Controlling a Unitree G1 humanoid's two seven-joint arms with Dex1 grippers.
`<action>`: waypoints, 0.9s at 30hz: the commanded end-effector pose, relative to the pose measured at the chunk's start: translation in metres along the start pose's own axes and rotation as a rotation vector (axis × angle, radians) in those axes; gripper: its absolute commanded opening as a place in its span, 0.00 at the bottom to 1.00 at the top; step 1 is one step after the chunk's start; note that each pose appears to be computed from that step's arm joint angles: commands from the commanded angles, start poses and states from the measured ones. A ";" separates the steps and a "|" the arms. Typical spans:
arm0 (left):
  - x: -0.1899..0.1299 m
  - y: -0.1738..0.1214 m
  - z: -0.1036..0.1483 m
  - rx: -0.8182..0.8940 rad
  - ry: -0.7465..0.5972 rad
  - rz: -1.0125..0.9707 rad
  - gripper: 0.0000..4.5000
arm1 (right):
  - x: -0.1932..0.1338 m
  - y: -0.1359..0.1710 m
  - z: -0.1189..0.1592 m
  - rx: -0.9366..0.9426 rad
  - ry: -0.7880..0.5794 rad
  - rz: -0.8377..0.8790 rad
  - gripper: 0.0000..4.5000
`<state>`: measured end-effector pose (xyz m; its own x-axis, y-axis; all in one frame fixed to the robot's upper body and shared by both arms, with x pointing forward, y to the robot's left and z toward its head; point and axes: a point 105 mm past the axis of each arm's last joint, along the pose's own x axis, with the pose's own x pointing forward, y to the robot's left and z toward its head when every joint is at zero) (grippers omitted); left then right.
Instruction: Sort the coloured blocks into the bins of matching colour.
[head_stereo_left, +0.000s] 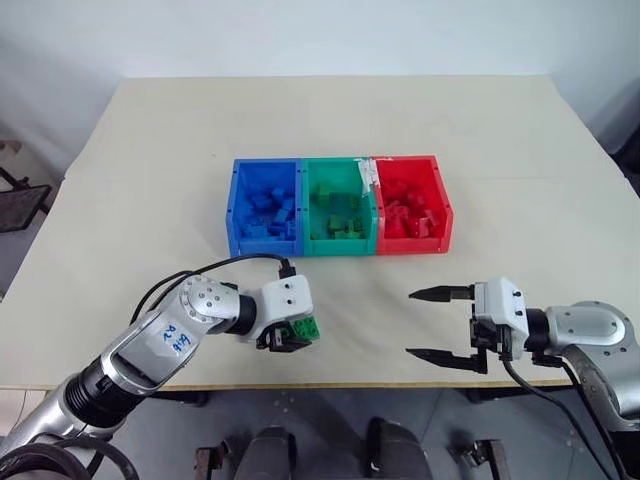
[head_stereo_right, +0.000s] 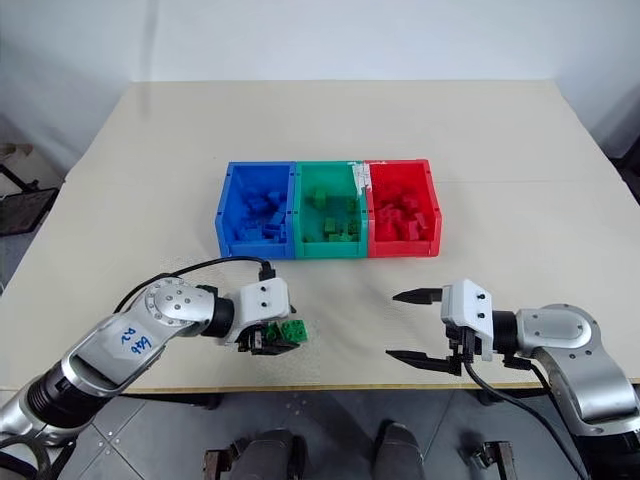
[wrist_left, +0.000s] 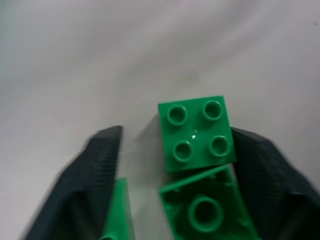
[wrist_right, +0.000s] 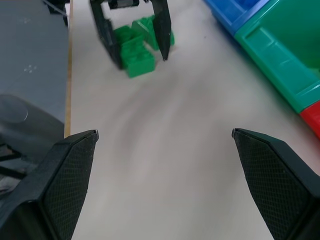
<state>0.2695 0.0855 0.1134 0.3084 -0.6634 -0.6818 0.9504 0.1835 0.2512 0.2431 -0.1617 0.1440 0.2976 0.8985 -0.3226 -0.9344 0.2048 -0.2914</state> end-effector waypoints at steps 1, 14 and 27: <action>0.002 0.001 0.004 0.018 -0.015 -0.005 0.43 | -0.005 0.001 0.007 -0.035 0.003 -0.001 1.00; -0.022 0.042 0.044 -0.079 -0.381 0.166 0.33 | -0.031 -0.012 0.009 0.068 -0.060 -0.266 1.00; -0.013 0.012 0.004 -0.046 -0.146 -0.066 0.33 | -0.039 -0.010 0.007 0.106 -0.063 -0.362 1.00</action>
<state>0.2833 0.0978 0.1312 0.2664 -0.7853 -0.5589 0.9636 0.2296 0.1368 0.2439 -0.2004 0.1588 0.6110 0.7693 -0.1869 -0.7860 0.5614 -0.2590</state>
